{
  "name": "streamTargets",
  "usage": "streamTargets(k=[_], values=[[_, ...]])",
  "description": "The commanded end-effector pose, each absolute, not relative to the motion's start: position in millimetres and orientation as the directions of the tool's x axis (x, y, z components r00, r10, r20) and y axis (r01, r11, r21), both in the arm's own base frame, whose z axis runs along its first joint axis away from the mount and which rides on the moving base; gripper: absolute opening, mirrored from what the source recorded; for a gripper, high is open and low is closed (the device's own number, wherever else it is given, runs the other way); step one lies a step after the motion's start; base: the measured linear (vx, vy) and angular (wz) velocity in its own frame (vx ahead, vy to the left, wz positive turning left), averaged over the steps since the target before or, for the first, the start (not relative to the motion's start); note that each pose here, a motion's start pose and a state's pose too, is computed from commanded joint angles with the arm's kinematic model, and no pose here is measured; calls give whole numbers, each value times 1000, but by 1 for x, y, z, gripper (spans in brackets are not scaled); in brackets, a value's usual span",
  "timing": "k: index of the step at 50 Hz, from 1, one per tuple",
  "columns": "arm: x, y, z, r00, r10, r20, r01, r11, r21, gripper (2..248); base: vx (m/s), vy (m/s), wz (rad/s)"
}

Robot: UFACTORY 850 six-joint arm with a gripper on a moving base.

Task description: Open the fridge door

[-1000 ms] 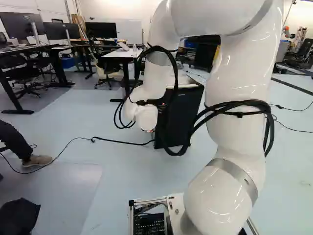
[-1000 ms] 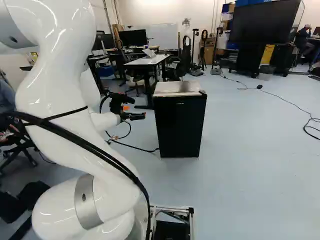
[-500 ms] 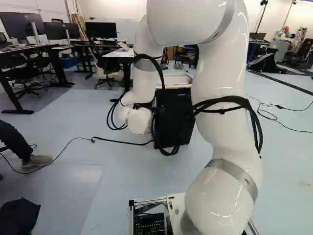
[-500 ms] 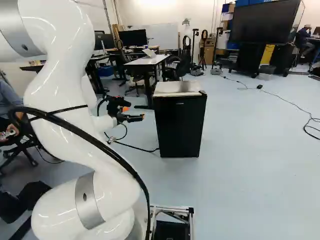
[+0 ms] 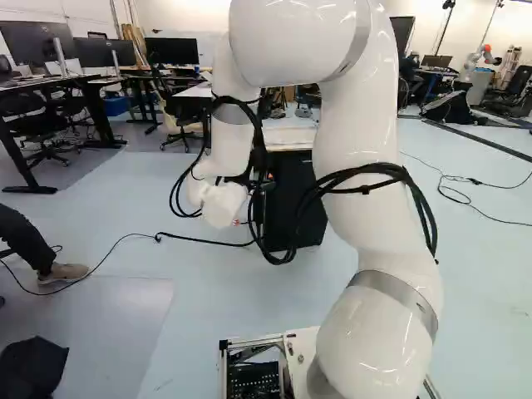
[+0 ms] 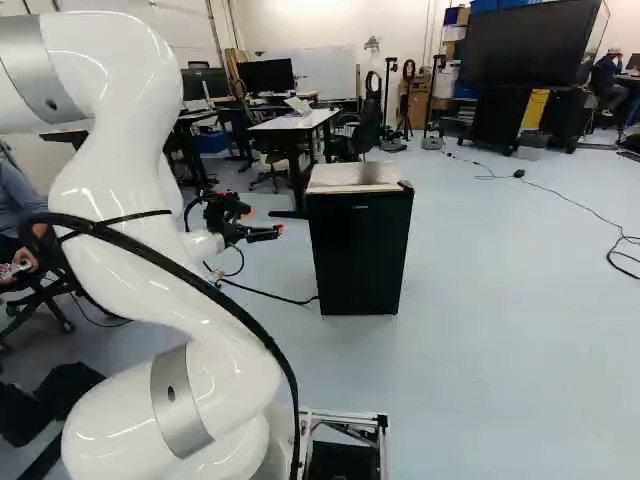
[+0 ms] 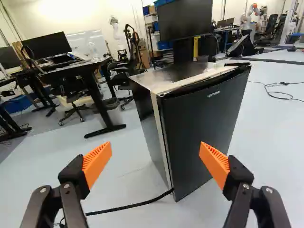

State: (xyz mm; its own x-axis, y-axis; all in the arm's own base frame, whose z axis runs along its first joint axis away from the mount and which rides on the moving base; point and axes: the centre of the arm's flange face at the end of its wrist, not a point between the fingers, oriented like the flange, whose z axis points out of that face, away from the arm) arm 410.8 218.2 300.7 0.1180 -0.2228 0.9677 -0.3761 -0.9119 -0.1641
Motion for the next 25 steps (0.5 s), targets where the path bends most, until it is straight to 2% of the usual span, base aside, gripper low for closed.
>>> streamTargets(k=[25], values=[[445, 258, 270, 109, -226, 968, -378, -910, -170, 247, 0, 0, 0]])
